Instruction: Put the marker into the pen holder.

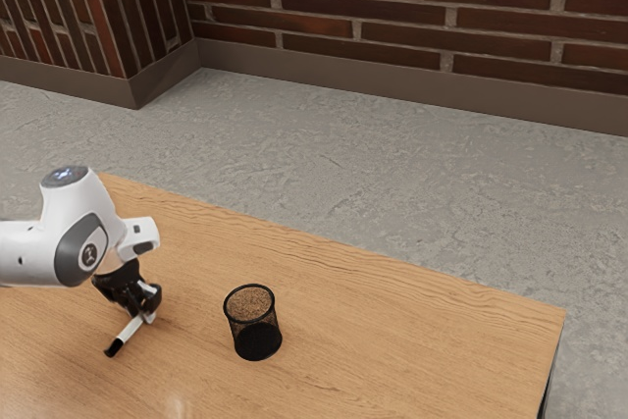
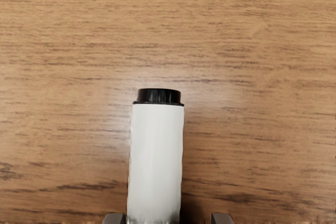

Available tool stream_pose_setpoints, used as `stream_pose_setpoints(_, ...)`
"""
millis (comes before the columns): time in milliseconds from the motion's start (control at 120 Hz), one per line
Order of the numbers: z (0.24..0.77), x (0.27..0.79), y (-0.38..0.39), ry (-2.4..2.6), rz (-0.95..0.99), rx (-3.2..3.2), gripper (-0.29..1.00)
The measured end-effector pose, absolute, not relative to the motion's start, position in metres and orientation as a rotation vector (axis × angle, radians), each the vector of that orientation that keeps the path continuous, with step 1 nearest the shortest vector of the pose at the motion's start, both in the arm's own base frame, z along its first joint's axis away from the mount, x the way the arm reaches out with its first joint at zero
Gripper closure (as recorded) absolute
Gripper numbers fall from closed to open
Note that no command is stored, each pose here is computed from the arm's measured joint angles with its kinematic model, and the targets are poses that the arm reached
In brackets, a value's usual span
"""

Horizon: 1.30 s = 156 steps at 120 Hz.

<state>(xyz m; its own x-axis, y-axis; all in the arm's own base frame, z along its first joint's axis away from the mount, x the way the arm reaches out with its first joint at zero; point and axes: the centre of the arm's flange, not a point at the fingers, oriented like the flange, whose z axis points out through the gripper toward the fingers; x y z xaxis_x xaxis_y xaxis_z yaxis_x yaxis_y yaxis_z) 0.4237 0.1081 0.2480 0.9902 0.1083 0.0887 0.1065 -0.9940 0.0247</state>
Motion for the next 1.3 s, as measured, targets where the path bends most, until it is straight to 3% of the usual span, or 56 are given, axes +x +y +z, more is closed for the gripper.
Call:
stream_pose_setpoints(350,0.249,0.42,0.105,0.189,0.148,3.093,0.73)
stream_pose_setpoints(483,0.273,0.428,0.103,0.163,0.236,3.096,0.77)
stream_pose_setpoints(833,0.392,0.496,-0.025,-0.305,0.653,3.022,0.79)
stream_pose_setpoints(1300,0.388,0.501,-0.102,-0.426,0.752,2.946,0.79)
